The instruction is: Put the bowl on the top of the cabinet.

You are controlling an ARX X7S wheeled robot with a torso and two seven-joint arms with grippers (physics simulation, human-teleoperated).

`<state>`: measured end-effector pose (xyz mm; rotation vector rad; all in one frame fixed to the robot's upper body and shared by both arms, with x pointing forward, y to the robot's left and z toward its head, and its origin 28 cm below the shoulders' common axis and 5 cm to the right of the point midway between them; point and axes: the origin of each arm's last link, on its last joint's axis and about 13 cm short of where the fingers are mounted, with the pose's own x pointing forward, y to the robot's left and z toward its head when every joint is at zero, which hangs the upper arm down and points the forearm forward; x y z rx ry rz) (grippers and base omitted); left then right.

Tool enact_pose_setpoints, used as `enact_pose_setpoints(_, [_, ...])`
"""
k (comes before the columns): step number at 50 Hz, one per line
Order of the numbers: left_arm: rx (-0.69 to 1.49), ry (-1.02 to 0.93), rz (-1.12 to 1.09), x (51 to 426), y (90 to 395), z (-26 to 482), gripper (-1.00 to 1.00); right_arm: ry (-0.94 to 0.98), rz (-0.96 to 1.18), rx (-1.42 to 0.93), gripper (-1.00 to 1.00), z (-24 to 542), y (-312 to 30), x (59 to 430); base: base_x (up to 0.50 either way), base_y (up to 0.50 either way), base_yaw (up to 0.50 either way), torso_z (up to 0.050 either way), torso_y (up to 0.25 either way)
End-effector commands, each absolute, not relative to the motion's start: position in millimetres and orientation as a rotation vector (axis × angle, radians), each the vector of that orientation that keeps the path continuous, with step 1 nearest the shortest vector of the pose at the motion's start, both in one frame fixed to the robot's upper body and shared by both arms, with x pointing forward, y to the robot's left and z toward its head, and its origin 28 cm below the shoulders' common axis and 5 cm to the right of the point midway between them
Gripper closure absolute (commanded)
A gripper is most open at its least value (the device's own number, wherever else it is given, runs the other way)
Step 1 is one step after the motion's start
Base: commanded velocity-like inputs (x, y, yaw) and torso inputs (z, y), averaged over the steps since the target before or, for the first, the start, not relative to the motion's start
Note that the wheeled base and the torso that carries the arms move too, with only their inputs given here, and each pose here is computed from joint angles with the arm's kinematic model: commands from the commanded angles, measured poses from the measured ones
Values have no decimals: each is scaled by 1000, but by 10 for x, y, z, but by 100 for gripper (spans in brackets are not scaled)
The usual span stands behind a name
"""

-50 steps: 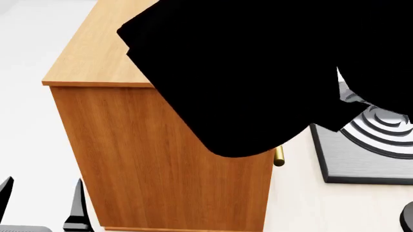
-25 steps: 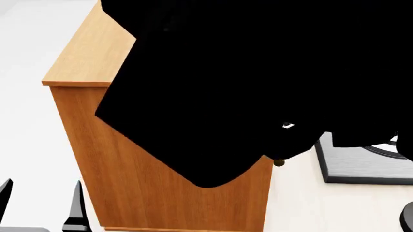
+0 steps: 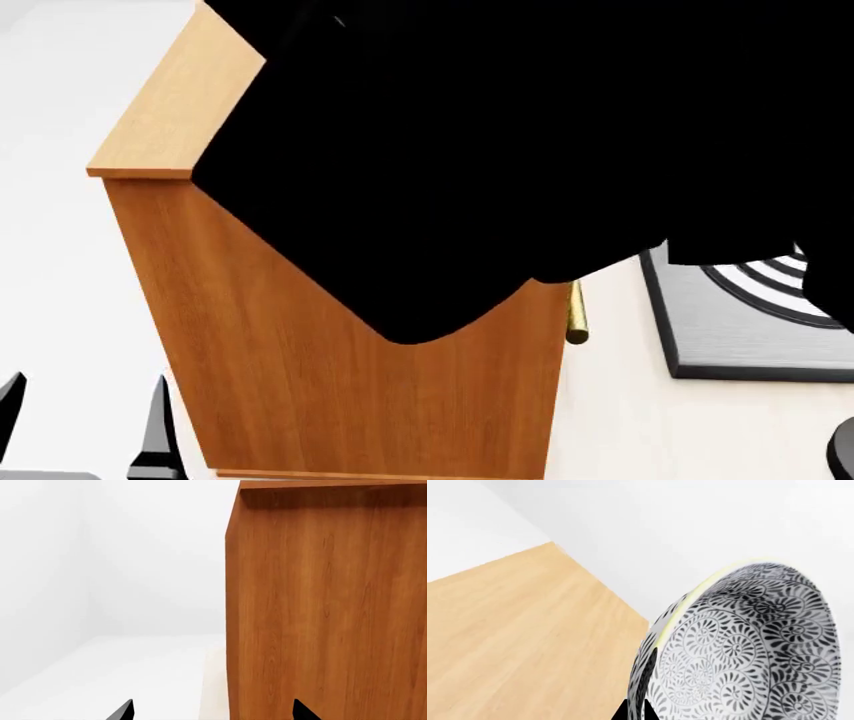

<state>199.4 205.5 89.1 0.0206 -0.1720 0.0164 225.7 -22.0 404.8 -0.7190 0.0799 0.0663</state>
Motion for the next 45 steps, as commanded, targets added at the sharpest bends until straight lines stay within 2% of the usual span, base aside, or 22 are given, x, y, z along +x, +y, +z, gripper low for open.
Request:
enact_pose_setpoints(1, [18, -167, 16, 1996, 2062, 877, -100, 93, 138, -597, 100, 4080, -230, 2318, 0, 0, 0, 0, 0])
enact_pose_setpoints(15, [17, -166, 19, 1995, 2071, 860, -100, 134, 144, -492, 100, 4063, -180, 2372, 0, 0, 0, 0, 1])
enact_pose_setpoints(24, [17, -167, 15, 1985, 2061, 864, -100, 167, 128, -537, 100, 3954, -127, 2422, 0, 0, 0, 0, 0])
enact_pose_setpoints(29, [18, -167, 13, 1986, 2051, 875, -100, 180, 51, -613, 100, 3851, -129, 2496, 0, 0, 0, 0, 2])
enact_pose_setpoints(45, [18, -162, 12, 1994, 2056, 847, -100, 230, 0, -613, 100, 3734, -81, 2620, 0, 0, 0, 0, 0])
